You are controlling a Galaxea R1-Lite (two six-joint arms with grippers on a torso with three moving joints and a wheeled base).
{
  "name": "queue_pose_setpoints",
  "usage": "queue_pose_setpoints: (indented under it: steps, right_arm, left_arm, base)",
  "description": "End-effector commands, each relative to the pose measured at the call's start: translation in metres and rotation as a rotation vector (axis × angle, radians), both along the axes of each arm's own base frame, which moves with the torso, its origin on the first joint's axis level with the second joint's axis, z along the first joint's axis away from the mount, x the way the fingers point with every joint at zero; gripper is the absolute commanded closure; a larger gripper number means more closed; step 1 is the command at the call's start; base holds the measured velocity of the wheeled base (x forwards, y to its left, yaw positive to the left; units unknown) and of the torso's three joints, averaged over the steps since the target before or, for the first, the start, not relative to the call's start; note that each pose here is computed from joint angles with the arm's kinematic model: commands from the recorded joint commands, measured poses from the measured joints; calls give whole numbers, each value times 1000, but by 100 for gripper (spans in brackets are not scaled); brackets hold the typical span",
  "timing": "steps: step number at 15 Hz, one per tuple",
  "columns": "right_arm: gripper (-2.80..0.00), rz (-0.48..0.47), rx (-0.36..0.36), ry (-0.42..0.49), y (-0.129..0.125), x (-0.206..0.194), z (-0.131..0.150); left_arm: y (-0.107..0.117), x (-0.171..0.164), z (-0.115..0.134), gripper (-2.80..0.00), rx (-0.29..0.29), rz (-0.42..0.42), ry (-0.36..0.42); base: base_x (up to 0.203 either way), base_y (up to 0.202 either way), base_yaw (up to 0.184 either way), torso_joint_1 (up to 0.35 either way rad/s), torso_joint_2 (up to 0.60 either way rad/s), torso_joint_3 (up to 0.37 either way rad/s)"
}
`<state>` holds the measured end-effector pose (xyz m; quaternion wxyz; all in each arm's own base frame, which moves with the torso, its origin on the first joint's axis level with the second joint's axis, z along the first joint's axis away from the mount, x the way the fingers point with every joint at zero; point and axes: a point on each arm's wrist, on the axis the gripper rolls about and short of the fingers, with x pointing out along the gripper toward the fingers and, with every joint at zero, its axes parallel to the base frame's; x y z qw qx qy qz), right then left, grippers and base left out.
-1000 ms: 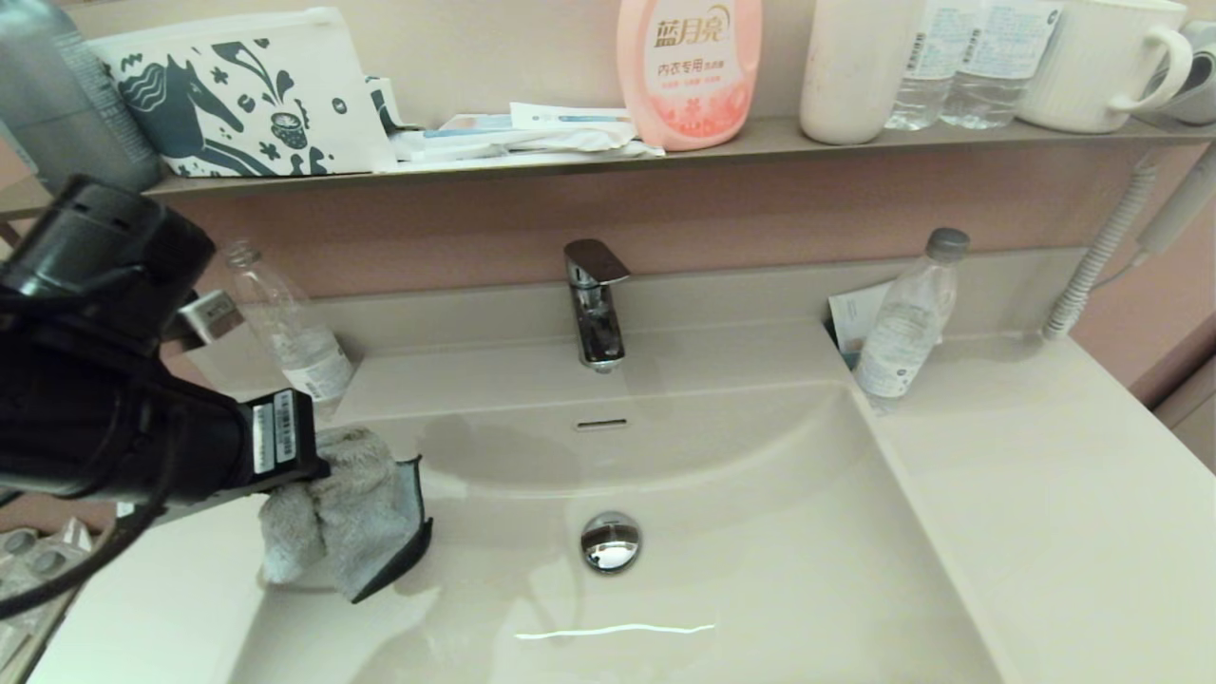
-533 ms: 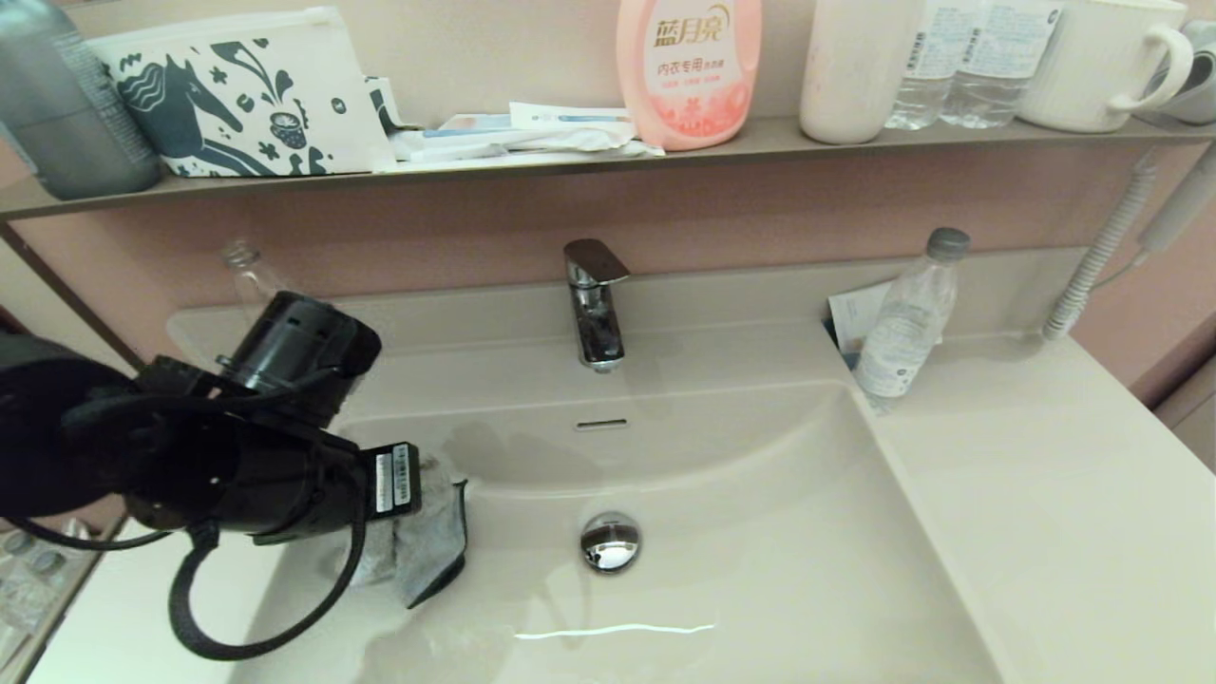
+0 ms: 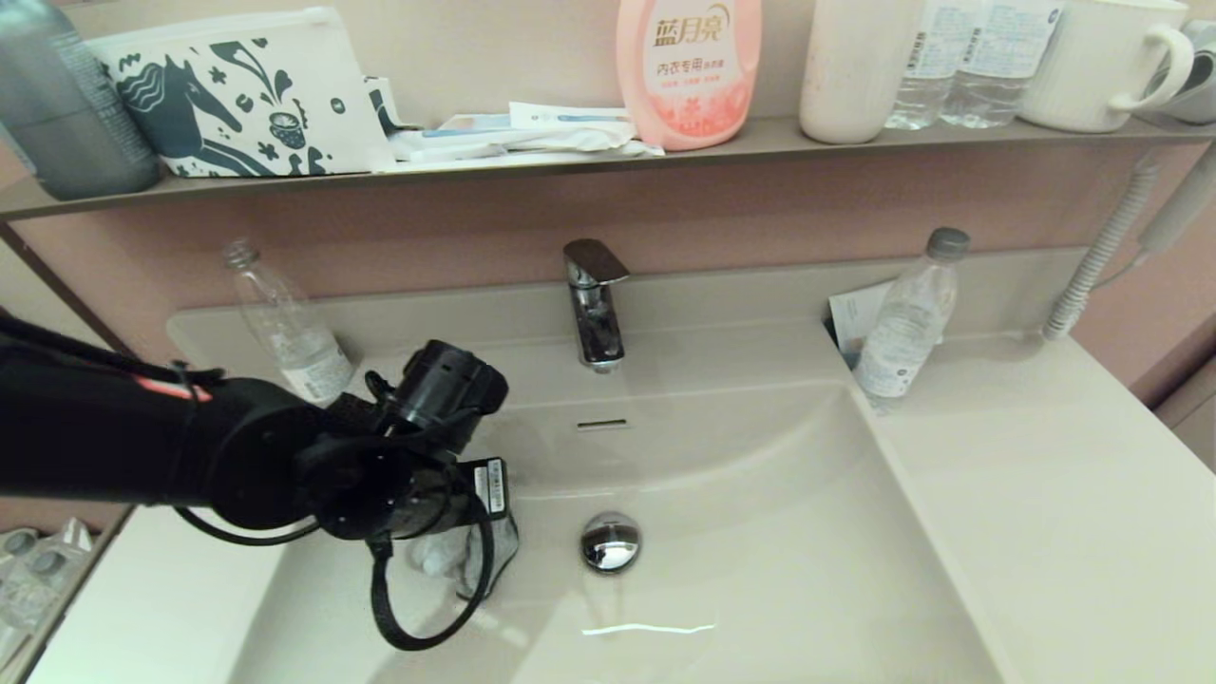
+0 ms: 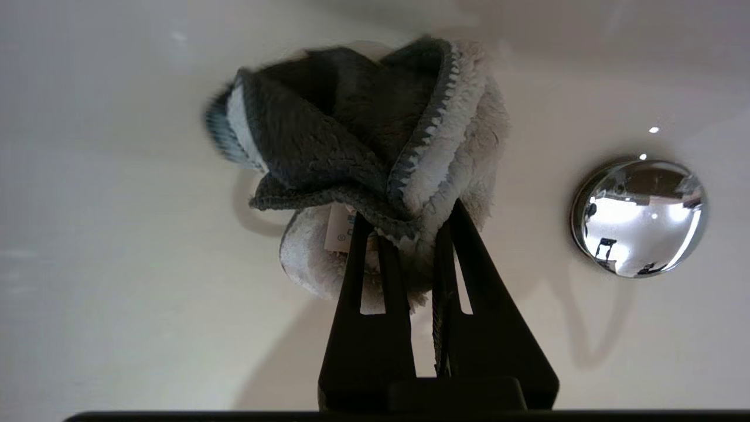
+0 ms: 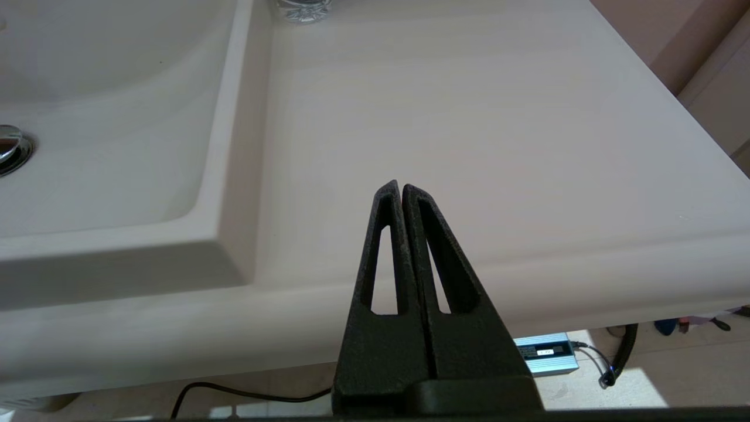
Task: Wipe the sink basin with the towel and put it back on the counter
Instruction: Wipe the sink
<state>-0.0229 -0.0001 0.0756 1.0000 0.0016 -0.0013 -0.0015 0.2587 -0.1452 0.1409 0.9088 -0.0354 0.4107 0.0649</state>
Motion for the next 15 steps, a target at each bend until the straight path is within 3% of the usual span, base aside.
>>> queue_pose_setpoints:
  steps: [1, 5, 9, 12, 15]
  right_arm:
    - [0, 0, 0, 1, 0, 0, 0]
    - [0, 0, 1, 1, 0, 0, 0]
    - [0, 0, 0, 1, 0, 0, 0]
    - [0, 0, 0, 1, 0, 0, 0]
    - [0, 0, 0, 1, 0, 0, 0]
  left_arm:
    - [-16, 7, -22, 0, 30, -18, 50]
    - [-37, 14, -23, 0, -27, -4, 20]
    - [-78, 10, -29, 0, -6, -63, -16]
    - [-95, 15, -36, 0, 31, -70, -29]
    - [-109, 21, -35, 0, 26, -83, -29]
  base:
    - [0, 0, 0, 0, 0, 0]
    - [0, 0, 0, 0, 0, 0]
    - [0, 0, 0, 0, 0, 0]
    - [0, 0, 0, 0, 0, 0]
    - [0, 0, 0, 0, 0, 0]
